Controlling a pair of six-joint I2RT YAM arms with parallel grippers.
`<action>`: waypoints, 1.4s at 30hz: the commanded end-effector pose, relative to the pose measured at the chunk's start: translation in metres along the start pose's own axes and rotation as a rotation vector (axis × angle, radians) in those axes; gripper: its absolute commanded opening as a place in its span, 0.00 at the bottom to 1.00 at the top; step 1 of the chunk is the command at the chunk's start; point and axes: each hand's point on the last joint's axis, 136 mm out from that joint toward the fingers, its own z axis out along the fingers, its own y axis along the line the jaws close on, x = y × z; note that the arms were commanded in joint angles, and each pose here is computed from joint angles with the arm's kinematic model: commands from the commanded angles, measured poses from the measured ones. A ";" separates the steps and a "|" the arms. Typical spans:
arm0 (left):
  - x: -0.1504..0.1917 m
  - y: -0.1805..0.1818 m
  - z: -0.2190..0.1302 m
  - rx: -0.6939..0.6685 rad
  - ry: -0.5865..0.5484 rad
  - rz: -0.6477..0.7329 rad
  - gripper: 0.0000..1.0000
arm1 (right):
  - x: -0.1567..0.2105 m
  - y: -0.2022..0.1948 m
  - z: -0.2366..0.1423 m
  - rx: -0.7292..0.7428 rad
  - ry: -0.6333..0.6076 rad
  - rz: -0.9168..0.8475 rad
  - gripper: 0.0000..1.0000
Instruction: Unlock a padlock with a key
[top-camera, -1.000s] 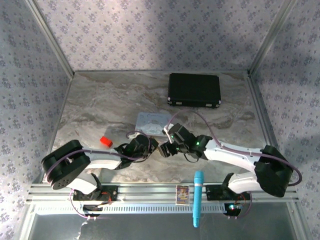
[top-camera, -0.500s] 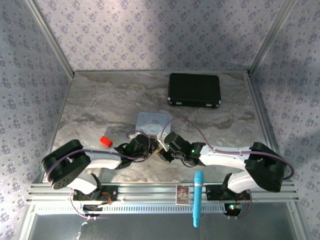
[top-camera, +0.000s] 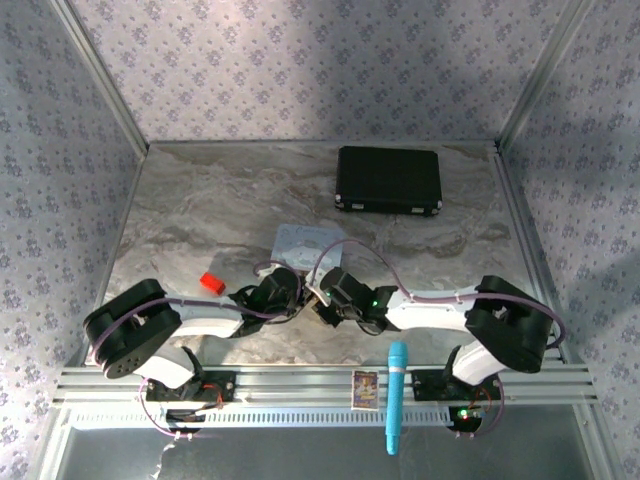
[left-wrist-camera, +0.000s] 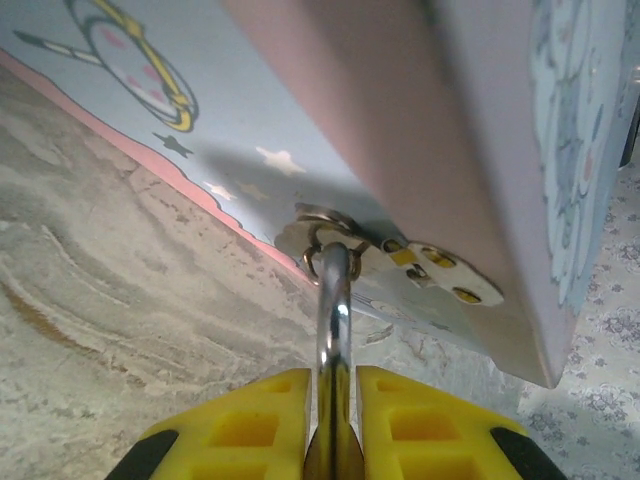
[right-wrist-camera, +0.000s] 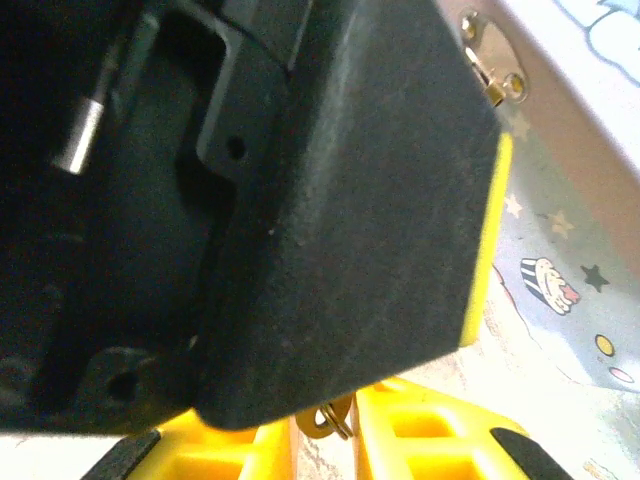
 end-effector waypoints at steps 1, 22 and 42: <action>0.007 -0.031 0.002 0.091 0.037 -0.006 0.00 | -0.019 0.001 0.003 -0.001 -0.049 -0.019 0.14; 0.010 -0.024 0.001 0.068 0.049 0.005 0.00 | -0.010 -0.028 -0.018 -0.210 -0.151 0.369 0.08; 0.006 -0.009 0.006 -0.043 0.022 0.093 0.00 | 0.010 -0.107 -0.046 0.173 -0.066 0.677 0.75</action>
